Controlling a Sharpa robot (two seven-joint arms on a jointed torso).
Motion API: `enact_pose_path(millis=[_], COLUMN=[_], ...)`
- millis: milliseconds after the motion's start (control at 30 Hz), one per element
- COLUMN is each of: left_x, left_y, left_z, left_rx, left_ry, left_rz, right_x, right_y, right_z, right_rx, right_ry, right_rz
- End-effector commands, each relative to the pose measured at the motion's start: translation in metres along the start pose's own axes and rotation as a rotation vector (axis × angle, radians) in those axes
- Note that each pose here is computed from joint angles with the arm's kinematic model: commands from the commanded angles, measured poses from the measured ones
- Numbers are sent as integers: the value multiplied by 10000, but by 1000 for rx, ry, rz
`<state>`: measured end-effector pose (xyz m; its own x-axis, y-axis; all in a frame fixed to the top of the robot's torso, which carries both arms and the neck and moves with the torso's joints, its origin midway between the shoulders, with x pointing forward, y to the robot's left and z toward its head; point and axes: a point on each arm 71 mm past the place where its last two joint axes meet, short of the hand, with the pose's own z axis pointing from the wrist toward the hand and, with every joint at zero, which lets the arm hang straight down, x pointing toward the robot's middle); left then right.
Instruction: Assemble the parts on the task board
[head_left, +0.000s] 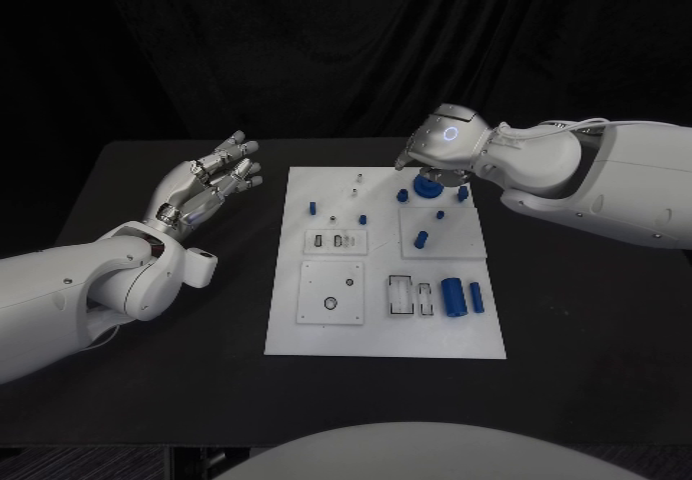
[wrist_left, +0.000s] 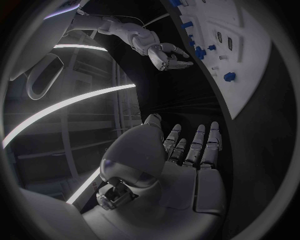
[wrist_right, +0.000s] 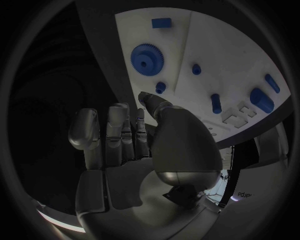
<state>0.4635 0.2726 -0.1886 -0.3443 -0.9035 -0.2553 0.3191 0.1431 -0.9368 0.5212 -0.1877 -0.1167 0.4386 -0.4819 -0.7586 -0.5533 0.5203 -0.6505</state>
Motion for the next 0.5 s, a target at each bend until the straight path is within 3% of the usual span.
enact_pose_path(millis=[33, 167, 300, 500], left_x=[14, 13, 22, 26], left_y=[-46, -46, -47, -45], left_z=[4, 3, 7, 11], left_rx=[54, 54, 55, 55], left_ry=[15, 14, 17, 20], left_rz=[-3, -3, -5, -7], right_x=[-87, -105, -21, 109], right_y=[-149, -268, -358, -369], right_z=[-54, -117, -155, -141], right_rx=[79, 129, 175, 189], right_ry=[-32, -12, 69, 159], right_rz=[177, 335, 551, 716])
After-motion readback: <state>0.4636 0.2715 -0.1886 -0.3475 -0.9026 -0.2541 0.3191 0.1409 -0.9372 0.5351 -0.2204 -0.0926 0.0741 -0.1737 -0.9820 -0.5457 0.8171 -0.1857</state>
